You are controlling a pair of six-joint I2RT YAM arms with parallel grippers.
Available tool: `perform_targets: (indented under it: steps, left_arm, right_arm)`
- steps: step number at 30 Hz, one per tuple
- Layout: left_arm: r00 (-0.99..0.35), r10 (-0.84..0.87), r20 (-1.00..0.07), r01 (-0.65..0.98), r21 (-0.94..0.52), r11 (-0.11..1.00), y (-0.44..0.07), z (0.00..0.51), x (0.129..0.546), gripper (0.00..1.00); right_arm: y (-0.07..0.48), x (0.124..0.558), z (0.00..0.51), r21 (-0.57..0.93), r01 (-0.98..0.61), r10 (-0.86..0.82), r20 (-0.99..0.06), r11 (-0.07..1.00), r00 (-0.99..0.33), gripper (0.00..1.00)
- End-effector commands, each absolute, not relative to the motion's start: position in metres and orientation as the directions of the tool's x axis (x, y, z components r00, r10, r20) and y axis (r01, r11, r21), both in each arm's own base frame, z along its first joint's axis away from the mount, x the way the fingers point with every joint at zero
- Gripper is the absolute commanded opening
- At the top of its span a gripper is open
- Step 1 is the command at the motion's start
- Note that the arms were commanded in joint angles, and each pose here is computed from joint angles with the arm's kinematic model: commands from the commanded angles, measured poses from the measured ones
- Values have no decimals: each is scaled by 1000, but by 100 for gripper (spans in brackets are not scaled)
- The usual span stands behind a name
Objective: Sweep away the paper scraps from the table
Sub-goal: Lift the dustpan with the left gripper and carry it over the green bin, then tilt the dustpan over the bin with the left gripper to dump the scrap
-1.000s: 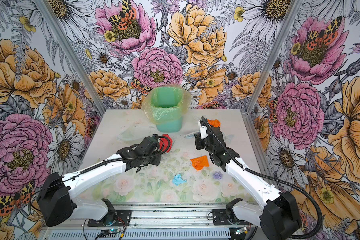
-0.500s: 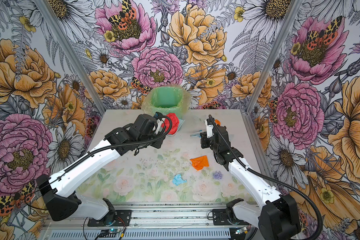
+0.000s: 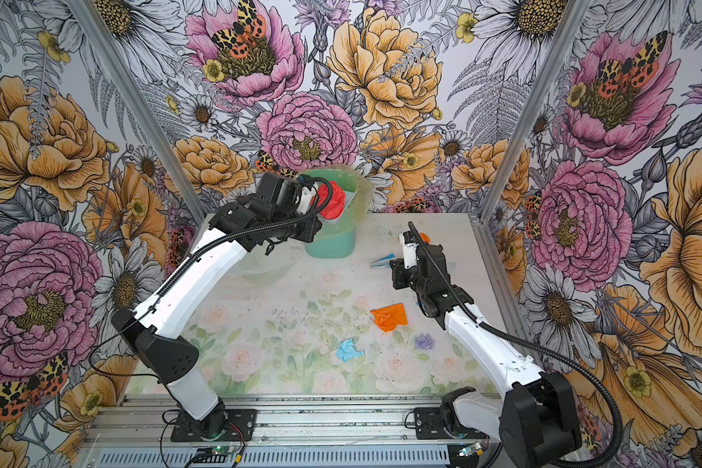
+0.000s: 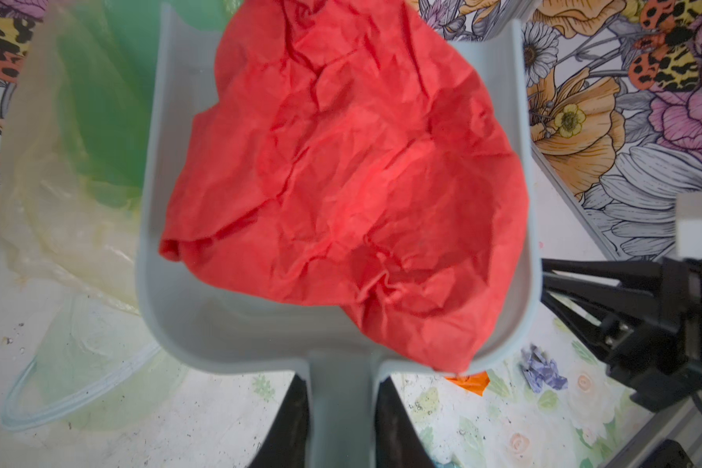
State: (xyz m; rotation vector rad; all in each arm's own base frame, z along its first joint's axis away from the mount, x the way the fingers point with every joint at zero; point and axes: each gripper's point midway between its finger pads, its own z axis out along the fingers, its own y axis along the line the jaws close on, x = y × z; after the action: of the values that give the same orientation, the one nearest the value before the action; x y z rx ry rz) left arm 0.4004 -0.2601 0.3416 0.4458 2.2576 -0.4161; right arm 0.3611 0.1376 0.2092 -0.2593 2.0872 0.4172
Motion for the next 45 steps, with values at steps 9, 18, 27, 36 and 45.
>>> perform_targets:
  steps: [9,18,27,36,45]
  left_arm:
    - [-730,23,-683,470,-478,742,-285,355,440,0]
    - [-786,-50,-616,487,-666,565,-296,385,442,0]
    - [-847,-113,-519,433,-799,417,-301,388,452,0]
    - [-867,-192,-460,390,-867,311,-297,398,469,0]
    - [-887,-249,-390,350,-917,191,-295,406,477,0]
  right_arm:
    - [141,359,195,248,-354,28,-852,902,-523,0]
    - [141,359,194,256,-359,33,-851,897,-524,0]
    - [140,356,192,264,-356,42,-850,896,-525,0]
    - [141,356,191,267,-359,40,-847,894,-529,0]
    - [142,358,188,271,-358,40,-843,893,-536,0]
